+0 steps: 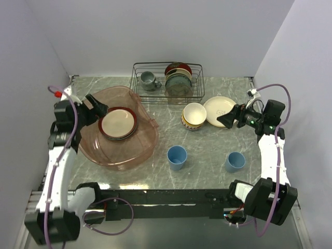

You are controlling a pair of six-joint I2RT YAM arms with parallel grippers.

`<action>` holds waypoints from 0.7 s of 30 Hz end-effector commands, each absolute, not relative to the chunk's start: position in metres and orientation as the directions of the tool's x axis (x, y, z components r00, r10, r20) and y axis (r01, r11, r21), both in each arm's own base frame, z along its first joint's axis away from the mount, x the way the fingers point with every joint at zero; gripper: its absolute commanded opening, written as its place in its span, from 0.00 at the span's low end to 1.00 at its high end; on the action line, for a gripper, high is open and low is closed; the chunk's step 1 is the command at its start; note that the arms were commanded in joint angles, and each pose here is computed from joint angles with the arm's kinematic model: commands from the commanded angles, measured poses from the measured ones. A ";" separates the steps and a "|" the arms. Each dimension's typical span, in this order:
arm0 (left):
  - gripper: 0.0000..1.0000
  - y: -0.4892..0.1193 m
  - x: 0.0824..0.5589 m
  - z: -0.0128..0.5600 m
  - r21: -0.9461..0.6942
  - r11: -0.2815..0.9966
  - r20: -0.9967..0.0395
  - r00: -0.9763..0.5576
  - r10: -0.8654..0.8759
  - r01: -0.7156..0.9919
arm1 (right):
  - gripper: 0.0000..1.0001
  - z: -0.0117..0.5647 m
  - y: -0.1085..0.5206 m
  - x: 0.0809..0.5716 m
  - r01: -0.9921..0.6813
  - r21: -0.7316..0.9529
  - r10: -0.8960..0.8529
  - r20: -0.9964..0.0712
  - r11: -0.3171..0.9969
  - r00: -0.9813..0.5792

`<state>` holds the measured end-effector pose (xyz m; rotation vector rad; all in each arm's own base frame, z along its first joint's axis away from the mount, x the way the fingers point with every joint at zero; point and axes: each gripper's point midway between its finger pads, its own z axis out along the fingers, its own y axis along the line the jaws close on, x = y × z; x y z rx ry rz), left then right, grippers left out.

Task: Place the mixed dishes into the plastic bin
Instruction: Place the plate in the plastic bin, then pick up the plate at the center of the board.

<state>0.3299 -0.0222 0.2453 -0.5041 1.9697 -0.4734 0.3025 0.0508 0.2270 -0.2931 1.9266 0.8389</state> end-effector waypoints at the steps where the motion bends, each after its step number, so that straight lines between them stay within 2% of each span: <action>1: 0.99 -0.025 0.312 0.267 -0.457 0.890 -0.850 -0.294 -0.438 -0.004 | 0.97 0.233 0.028 0.311 -0.485 0.305 0.089 -0.904 0.820 -0.419; 3: 0.99 -0.020 0.305 0.260 -0.435 0.900 -0.864 -0.273 -0.423 -0.020 | 0.97 0.229 0.018 0.312 -0.443 0.261 0.062 -0.908 0.858 -0.415; 10: 0.99 -0.033 0.280 0.274 -0.403 0.909 -0.909 -0.160 -0.384 0.105 | 0.98 0.225 0.002 0.315 -0.366 0.207 0.036 -0.905 0.907 -0.424; 21: 0.99 -0.030 0.276 0.282 -0.363 0.926 -0.928 -0.128 -0.349 0.104 | 1.00 0.241 -0.024 0.340 -0.256 0.171 0.046 -0.901 0.951 -0.431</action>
